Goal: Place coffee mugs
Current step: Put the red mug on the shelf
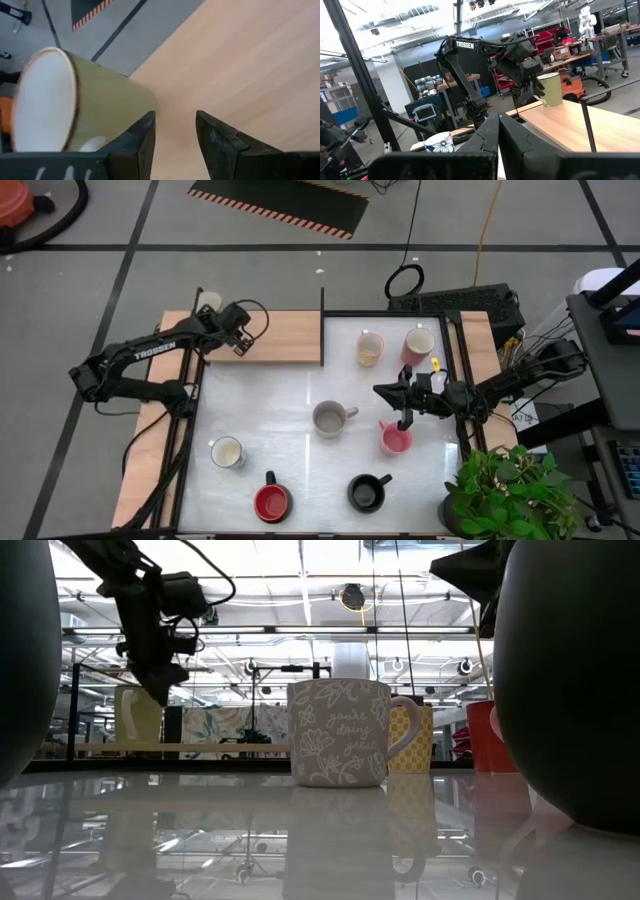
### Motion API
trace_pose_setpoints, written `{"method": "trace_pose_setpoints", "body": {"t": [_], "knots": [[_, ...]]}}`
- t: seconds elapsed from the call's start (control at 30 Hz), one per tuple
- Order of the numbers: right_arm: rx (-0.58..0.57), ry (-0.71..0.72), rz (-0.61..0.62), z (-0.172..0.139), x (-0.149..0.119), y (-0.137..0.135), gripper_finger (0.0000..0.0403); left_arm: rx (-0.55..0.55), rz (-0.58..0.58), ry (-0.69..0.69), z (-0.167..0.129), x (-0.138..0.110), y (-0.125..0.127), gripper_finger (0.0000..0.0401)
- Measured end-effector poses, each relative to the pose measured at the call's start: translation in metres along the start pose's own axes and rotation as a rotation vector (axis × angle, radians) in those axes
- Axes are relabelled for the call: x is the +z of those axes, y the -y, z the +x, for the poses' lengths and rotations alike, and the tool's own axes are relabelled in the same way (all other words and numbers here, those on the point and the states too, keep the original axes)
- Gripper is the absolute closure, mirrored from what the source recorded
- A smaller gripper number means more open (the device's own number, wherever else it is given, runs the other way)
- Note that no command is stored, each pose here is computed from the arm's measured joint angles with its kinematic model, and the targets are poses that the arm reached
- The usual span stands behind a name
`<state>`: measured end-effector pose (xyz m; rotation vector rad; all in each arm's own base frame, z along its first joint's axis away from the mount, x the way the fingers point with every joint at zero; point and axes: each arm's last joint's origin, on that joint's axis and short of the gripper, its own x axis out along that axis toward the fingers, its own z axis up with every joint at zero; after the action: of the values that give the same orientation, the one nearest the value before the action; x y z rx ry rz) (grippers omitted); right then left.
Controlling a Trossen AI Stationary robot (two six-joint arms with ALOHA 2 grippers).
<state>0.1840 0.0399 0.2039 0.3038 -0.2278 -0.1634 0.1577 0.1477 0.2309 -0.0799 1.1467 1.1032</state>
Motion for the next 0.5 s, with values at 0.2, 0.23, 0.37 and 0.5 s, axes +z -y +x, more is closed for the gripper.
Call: {"method": "trace_pose_setpoints", "body": {"t": [0.2,0.23,0.37,0.5], "knots": [[0.0,0.0,0.0,0.0,0.0,0.0,0.0403,0.012,-0.007,-0.006,0.0004,-0.0005,-0.0009,0.0256],[0.0,0.0,0.0,0.0,0.0,0.0,0.0403,0.012,-0.009,-0.007,0.0004,-0.0006,-0.0009,0.0256],[0.0,0.0,0.0,0.0,0.0,0.0,0.0403,0.015,-0.009,-0.005,0.0001,-0.0005,-0.0006,0.0256],[-0.001,-0.004,-0.002,0.0,-0.0004,0.0001,0.0403,-0.02,0.039,0.025,-0.0046,0.001,0.0079,0.0256]]}}
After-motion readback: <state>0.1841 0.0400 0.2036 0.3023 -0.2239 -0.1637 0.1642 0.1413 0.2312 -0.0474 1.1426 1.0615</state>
